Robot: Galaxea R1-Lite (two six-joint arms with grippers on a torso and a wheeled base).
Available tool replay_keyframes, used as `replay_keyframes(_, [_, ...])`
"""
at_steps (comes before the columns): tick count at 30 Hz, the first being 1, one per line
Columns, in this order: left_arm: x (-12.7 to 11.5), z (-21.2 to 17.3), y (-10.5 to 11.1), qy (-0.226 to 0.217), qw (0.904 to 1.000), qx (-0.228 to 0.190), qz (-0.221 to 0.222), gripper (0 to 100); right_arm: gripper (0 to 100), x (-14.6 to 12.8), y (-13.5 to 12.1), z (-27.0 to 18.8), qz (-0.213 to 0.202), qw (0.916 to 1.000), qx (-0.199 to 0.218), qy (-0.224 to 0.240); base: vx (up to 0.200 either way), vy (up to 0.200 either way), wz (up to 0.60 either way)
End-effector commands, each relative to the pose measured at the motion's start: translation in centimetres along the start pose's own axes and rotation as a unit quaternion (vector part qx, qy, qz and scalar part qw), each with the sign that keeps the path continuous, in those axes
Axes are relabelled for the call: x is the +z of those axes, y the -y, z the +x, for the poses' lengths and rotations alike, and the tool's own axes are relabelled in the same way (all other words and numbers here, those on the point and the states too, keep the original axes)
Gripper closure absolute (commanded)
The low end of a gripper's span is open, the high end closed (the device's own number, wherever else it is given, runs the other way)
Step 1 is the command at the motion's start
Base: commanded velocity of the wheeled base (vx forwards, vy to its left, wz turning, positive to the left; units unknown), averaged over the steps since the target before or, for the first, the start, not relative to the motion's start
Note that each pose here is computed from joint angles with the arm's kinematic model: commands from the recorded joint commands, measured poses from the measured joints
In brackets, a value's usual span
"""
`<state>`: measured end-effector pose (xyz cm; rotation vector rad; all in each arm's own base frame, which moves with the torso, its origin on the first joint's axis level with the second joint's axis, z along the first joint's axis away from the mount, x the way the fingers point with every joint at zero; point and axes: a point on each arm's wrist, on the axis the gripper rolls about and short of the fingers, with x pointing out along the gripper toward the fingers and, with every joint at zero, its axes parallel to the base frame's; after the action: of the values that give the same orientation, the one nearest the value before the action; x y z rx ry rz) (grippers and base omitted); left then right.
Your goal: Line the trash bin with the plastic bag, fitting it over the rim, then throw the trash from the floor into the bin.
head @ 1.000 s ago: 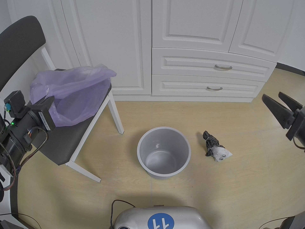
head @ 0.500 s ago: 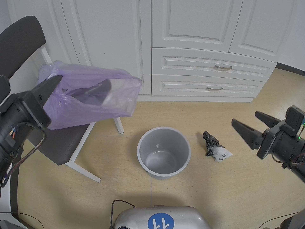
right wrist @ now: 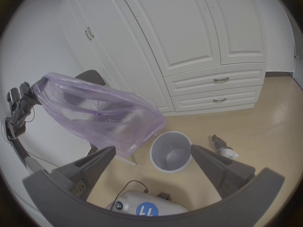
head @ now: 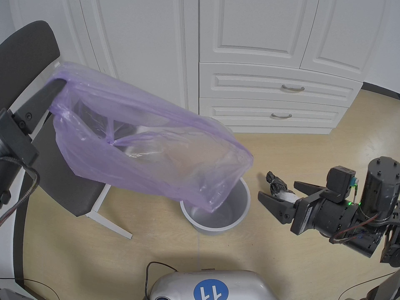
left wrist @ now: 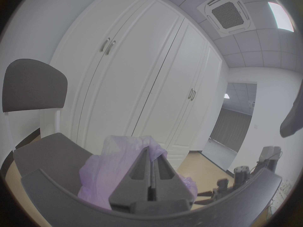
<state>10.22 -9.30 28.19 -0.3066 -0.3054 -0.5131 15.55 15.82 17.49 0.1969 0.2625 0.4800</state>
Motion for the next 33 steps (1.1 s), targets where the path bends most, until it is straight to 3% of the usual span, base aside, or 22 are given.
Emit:
replay_keyframes(1, [0.6,-0.2,0.1,0.02,0.9998,-0.007,-0.008,100,0,-1.5,-0.4,1.4,-0.011,0.9994,-0.006,-0.032,0.0,0.0,0.0])
replay_keyframes(6, [1.3,-0.3,0.8,0.044,0.9982,-0.029,-0.027,100,0,-2.3,-0.4,2.3,-0.015,0.9985,-0.028,-0.045,0.0,0.0,0.0])
replay_keyframes(15, [1.6,-0.4,1.0,0.059,0.9969,-0.038,-0.036,100,0,-2.1,-1.1,5.4,0.052,0.996,-0.068,-0.027,0.0,0.0,0.0])
replay_keyframes(18, [1.7,-0.5,1.0,0.06,0.9969,-0.038,-0.035,100,0,-1.3,-1.1,6.5,0.074,0.9937,-0.084,-0.002,0.0,0.0,0.0])
replay_keyframes(23, [1.7,-0.5,1.0,0.06,0.9968,-0.038,-0.036,100,0,3.0,0.4,7.1,0.135,0.9814,-0.094,0.1,0.0,0.0,0.0])
replay_keyframes(25, [1.7,-0.5,1.0,0.06,0.9968,-0.038,-0.037,100,0,3.7,0.8,7.2,0.145,0.9783,-0.096,0.113,0.0,0.0,0.0])
replay_keyframes(27, [1.9,-0.4,1.0,0.064,0.9964,-0.039,-0.04,100,0,5.0,1.7,7.8,0.186,0.9675,-0.101,0.139,0.0,0.0,0.0])
replay_keyframes(29, [2.0,-0.3,1.1,0.068,0.996,-0.039,-0.042,100,0,5.1,1.9,8.0,0.216,0.9633,-0.085,0.134,0.0,0.0,0.0])
replay_keyframes(33, [2.2,-0.3,1.1,0.075,0.9954,-0.04,-0.044,100,0,4.2,1.8,7.6,0.247,0.965,-0.023,0.085,0.0,0.0,0.0])
